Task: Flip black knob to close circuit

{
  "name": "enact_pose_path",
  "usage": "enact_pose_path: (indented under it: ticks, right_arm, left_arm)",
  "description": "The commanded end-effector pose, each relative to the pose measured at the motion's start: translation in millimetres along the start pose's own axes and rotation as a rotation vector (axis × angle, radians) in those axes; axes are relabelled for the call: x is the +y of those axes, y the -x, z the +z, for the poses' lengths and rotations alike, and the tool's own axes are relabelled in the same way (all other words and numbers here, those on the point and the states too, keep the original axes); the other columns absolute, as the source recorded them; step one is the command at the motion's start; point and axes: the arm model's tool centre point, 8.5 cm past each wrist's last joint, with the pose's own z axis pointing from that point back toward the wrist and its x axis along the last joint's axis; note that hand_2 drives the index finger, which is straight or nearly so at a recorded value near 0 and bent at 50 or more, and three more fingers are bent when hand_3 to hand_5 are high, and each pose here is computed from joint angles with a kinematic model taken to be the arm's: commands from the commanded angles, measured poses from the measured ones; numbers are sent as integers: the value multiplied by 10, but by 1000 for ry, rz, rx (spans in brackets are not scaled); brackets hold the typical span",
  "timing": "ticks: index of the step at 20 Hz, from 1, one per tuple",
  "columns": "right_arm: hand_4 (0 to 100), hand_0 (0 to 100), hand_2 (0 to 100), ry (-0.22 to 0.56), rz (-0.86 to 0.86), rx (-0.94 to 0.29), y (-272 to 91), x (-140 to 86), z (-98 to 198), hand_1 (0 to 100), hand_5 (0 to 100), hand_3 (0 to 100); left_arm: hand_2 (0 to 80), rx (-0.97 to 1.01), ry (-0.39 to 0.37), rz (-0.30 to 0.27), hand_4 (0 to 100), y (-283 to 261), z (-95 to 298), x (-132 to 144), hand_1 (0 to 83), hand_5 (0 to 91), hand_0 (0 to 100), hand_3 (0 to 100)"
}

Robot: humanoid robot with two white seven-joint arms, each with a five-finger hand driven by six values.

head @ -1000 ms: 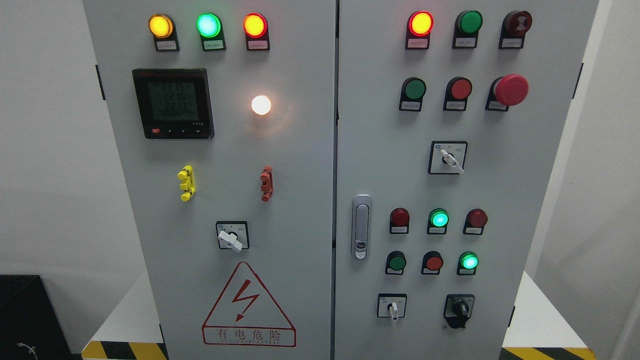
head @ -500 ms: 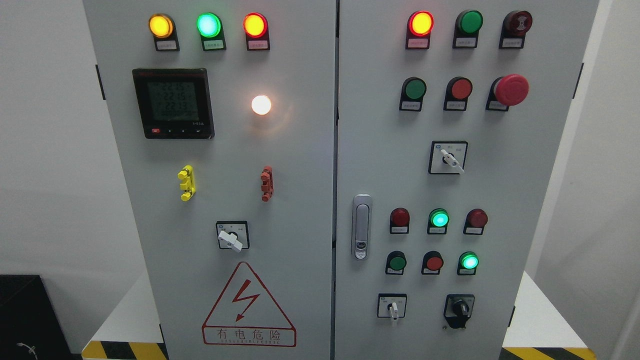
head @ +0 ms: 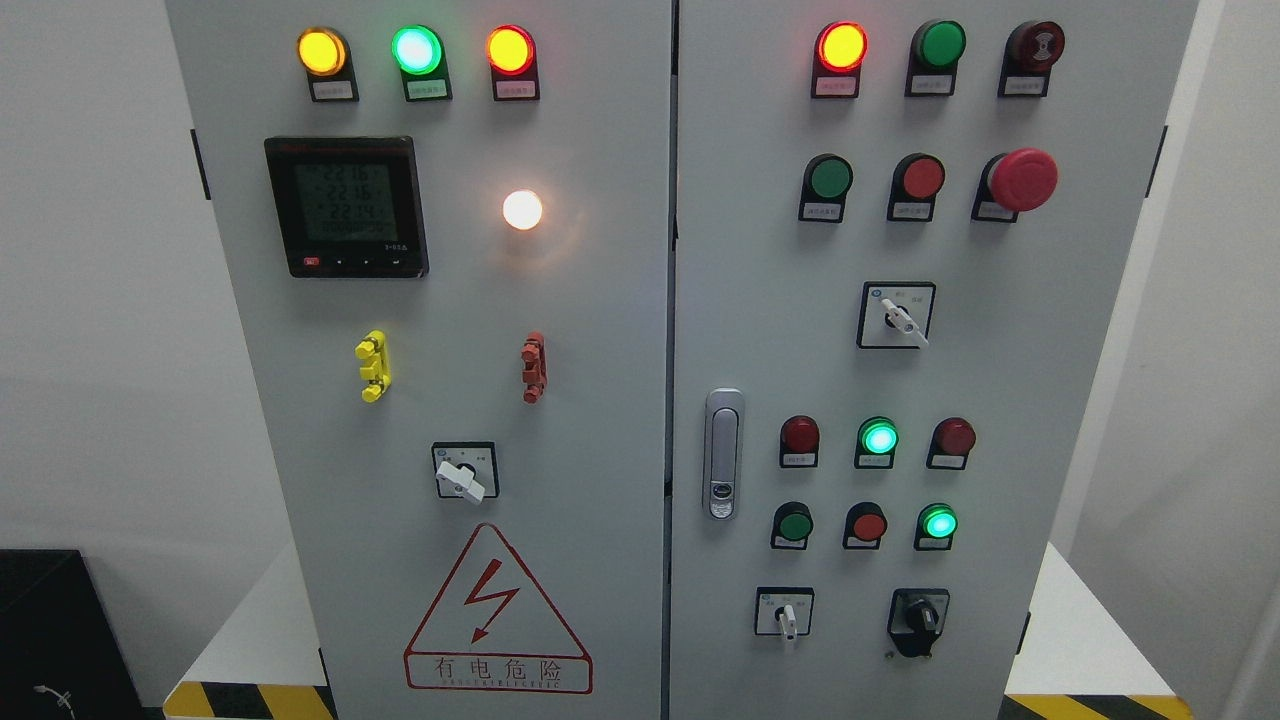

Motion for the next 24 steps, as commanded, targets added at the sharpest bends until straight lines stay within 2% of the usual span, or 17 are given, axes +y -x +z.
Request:
enact_pose_path:
  ticks: [1,10,18,24]
  right_arm:
    - [741,0,757,134,58,12,-149,-424,-75,63,753,935]
    - [731,0,745,193,96,17,-329,-582,-268,70,743,926]
    - [729,0,743,195,105,-17,-624,-562,-361,71,739,925]
    - [727,0,744,214,137,-32,-839,-614,-546,72,738,925]
  left_arm:
    - [0,18,8,-42,0,70,15,-6,0,0,0,0]
    - [0,18,8,-42,0,70,15,-6,0,0,0,0]
    - [0,18,8,-42,0,70,15,-6,0,0,0,0]
    - [0,18,8,-42,0,70,15,-6,0,0,0,0]
